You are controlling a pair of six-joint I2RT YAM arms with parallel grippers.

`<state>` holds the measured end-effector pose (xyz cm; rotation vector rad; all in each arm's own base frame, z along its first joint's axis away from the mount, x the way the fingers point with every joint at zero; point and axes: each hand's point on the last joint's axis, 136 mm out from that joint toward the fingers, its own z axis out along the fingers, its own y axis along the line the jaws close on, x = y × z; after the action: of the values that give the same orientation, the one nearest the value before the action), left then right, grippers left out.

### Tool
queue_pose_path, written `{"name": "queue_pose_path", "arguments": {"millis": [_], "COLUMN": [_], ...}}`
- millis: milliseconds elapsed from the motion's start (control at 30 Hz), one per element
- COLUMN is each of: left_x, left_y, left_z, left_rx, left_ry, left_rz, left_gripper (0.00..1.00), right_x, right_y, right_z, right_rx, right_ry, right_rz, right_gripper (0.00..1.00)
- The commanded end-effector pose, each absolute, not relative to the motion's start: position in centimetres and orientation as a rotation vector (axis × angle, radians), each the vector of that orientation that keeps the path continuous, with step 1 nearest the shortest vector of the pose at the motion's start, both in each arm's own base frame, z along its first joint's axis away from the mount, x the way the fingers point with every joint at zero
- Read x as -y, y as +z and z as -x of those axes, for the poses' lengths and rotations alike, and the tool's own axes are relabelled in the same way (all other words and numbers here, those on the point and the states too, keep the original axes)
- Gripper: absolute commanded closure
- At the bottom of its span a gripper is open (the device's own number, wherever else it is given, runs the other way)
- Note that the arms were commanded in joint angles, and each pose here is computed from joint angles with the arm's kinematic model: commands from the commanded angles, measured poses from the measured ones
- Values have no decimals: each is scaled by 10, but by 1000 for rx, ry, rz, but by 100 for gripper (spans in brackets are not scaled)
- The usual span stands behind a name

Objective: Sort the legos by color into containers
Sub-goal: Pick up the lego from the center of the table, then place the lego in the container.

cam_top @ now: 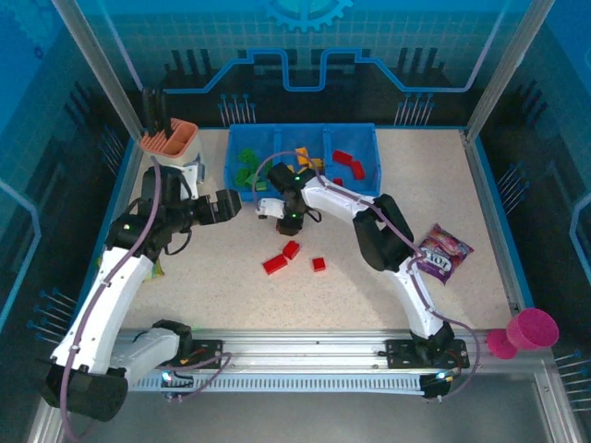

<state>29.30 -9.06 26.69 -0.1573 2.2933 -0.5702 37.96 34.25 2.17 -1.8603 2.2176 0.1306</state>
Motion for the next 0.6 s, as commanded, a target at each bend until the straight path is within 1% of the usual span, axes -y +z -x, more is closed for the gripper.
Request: {"name": "queue_pose_path", "arguments": {"millis": [0, 100, 167, 333, 433, 567], "left_x": [91, 93, 93, 95, 93, 95], "left_y": [270, 270, 266, 265, 265, 266], "left_z": [-299, -302, -306, -315, -320, -325], "left_rx": [-2270, -2267, -2272, -2280, -2280, -2294], "left_ry": [-595, -599, -593, -586, -567, -568], "left_rz": [166, 162, 153, 135, 135, 121], "left_gripper": [1, 1, 1, 1, 1, 1], "right_x": [-317, -306, -288, -230, -194, -151], "right_y": [40, 80, 97, 120, 130, 138], "right_z": [-378, -376, -379, -390, -412, -457], "right_rx": [-2342, -2346, -2361, -2442, -2464, -2491], "right_ry": [211, 377, 422, 373, 309, 244], "right_rz": [1709, 1539, 1430, 1190, 1015, 771], "right_gripper": [79, 79, 79, 79, 79, 80]}}
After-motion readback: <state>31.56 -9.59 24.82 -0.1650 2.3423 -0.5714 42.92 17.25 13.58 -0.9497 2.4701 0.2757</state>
